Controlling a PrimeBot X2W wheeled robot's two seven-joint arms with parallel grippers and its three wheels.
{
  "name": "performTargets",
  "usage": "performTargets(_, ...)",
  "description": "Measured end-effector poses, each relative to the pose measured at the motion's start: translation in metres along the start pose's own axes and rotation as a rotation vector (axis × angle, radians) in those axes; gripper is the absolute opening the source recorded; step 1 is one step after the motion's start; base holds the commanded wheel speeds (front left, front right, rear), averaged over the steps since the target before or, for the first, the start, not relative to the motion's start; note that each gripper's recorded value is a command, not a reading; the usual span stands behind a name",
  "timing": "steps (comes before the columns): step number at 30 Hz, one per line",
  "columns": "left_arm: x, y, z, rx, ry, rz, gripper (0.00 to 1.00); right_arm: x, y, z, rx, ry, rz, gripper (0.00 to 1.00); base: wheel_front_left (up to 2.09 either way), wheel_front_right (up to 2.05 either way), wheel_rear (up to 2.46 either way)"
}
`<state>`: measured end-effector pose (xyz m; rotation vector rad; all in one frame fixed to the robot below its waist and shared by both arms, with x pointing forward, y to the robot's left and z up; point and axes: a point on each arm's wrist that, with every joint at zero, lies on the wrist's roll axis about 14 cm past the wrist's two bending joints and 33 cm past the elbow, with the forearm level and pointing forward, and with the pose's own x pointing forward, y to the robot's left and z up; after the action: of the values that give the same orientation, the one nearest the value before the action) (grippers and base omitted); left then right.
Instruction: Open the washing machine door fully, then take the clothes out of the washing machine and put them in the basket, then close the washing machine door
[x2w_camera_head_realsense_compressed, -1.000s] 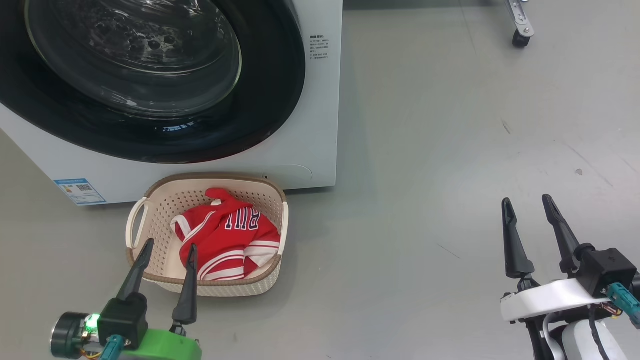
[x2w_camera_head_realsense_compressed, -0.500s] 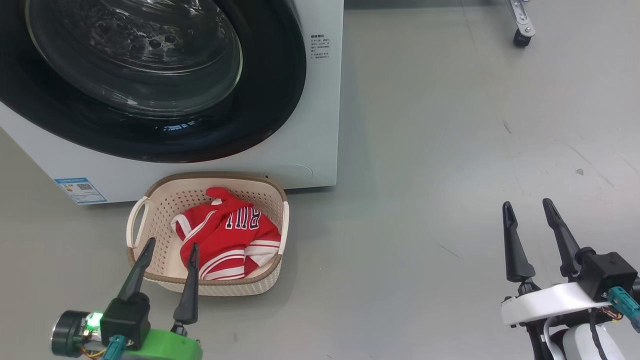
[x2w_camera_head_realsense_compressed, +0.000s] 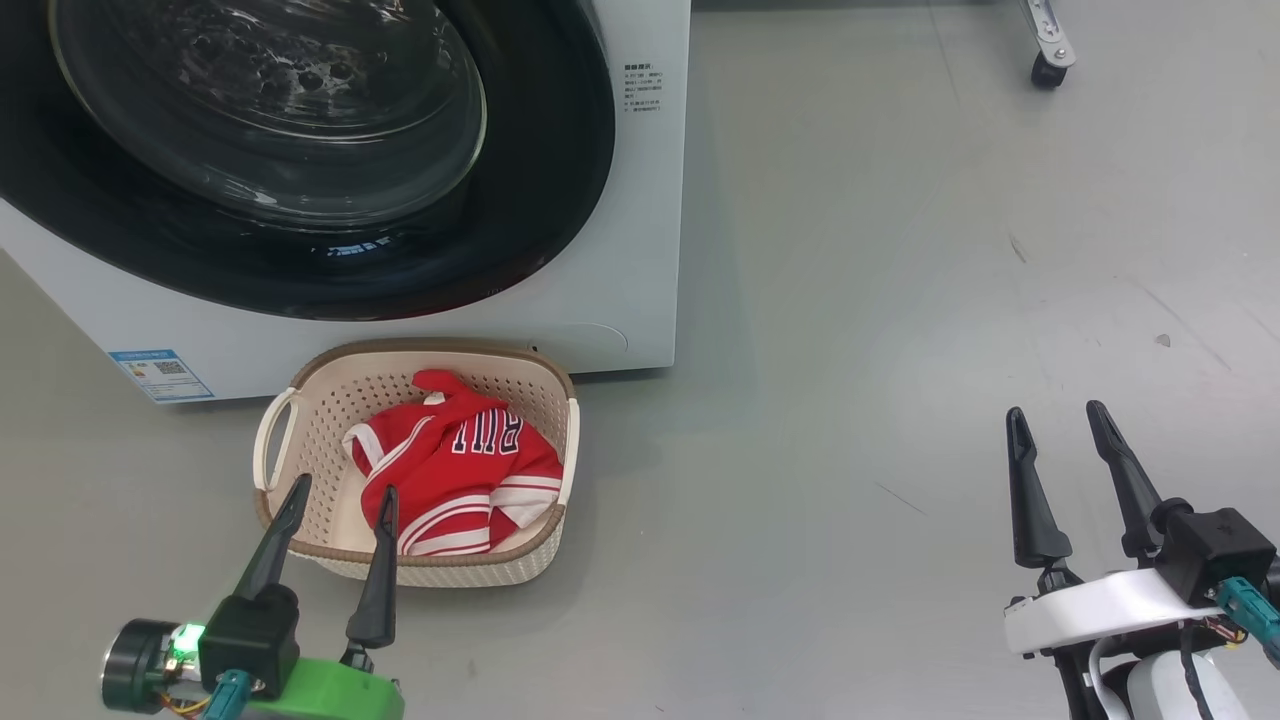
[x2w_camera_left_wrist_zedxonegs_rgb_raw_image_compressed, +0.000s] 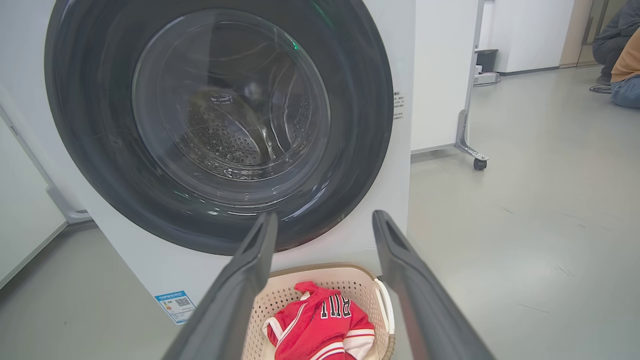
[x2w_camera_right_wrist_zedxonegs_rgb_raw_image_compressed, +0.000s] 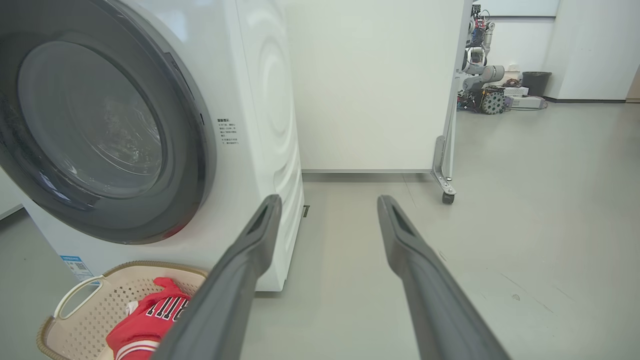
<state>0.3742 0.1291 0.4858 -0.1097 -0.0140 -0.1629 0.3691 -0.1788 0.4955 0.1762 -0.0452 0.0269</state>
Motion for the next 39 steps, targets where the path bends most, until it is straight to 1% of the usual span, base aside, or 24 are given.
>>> performTargets(22,0.001,0.004,0.005,-0.001,-0.017,0.013,1.0,0.001,0.0,-0.002,0.001,0.004,0.004,1.0,0.0,0.0,0.0)
performTargets(32,0.001,0.008,0.007,-0.026,-0.025,0.025,1.0,0.002,0.002,-0.004,0.006,0.007,0.012,1.0,0.0,0.0,0.0)
performTargets(33,0.002,0.009,0.008,-0.027,-0.026,0.027,0.0,0.002,0.003,-0.004,0.007,0.007,0.012,0.0,0.0,0.0,0.0)
performTargets(39,-0.003,0.007,-0.005,-0.043,0.013,0.033,0.0,-0.005,0.003,-0.02,0.029,0.058,0.001,0.0,0.0,0.0,0.0)
